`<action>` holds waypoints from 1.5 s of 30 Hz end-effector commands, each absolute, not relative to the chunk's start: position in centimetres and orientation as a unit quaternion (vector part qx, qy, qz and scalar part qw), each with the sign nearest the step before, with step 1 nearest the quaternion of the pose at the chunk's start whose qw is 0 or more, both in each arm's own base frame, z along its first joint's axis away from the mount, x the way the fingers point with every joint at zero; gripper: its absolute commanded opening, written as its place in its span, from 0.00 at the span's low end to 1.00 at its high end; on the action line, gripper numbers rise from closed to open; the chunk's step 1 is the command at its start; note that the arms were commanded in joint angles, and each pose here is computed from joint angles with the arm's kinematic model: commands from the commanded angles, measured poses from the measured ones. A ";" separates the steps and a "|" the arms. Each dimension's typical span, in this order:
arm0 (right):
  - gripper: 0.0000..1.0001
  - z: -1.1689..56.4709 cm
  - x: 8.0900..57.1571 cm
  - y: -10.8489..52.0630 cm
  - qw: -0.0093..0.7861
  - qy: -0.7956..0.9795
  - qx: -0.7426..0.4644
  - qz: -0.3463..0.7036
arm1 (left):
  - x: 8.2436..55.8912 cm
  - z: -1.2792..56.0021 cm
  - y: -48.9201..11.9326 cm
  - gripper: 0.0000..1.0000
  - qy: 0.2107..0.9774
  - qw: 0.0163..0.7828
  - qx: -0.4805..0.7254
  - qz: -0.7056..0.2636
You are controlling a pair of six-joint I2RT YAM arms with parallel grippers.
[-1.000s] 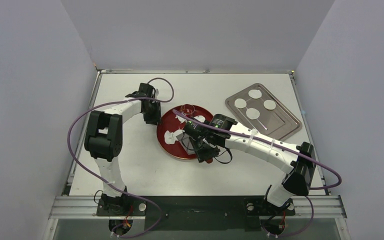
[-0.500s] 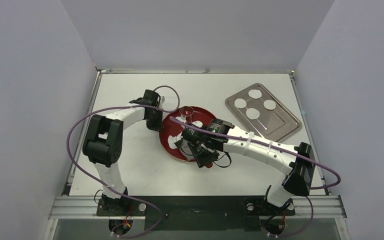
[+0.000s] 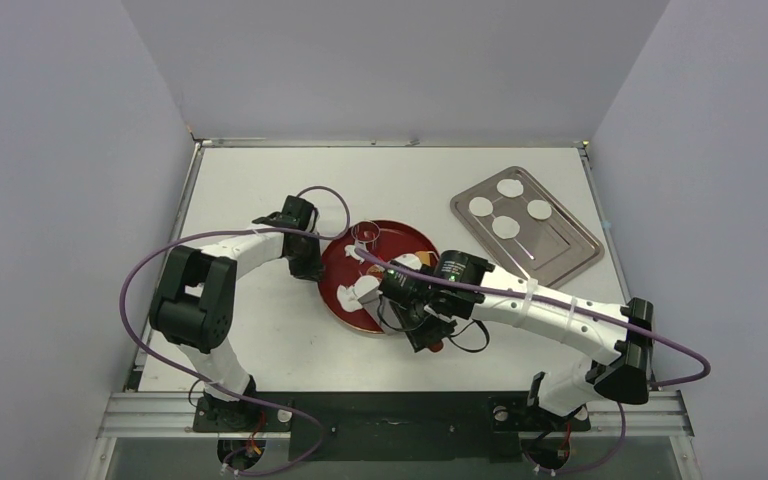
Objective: Roll out the dumpling wrappers from the dough
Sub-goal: Remove the dumpling wrapper from the work surface.
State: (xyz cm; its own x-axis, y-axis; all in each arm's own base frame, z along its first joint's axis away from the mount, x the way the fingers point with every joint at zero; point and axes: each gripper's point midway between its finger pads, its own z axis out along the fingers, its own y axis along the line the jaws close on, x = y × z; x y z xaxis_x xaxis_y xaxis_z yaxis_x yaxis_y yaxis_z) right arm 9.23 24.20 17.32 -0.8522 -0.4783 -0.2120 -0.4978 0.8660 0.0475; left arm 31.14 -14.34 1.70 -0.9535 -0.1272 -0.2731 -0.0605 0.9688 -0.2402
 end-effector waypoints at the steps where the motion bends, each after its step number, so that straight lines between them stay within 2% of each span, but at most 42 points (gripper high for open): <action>1: 0.00 18.1 9.0 23.6 0.111 0.960 -0.252 0.053 | 31.6 2.4 -14.7 0.00 0.978 0.160 -0.057 -0.121; 18: 0.00 16.7 9.4 23.3 0.094 0.953 -0.288 -0.015 | 31.4 2.6 -15.0 0.00 0.976 0.163 -0.058 -0.129; 45: 0.00 16.8 9.2 27.8 0.101 0.948 -0.303 0.020 | 31.5 2.5 -15.4 0.00 0.975 0.160 -0.061 -0.139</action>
State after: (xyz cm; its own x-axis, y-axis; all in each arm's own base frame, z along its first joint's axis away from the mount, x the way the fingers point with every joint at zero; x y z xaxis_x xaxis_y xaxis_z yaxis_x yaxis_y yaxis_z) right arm 8.10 25.81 15.77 -0.8035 -0.5823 -0.1238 -0.5825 0.8119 -0.0382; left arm 31.10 -14.51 1.66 -0.9502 -0.1484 -0.2739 -0.0779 0.9645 -0.2522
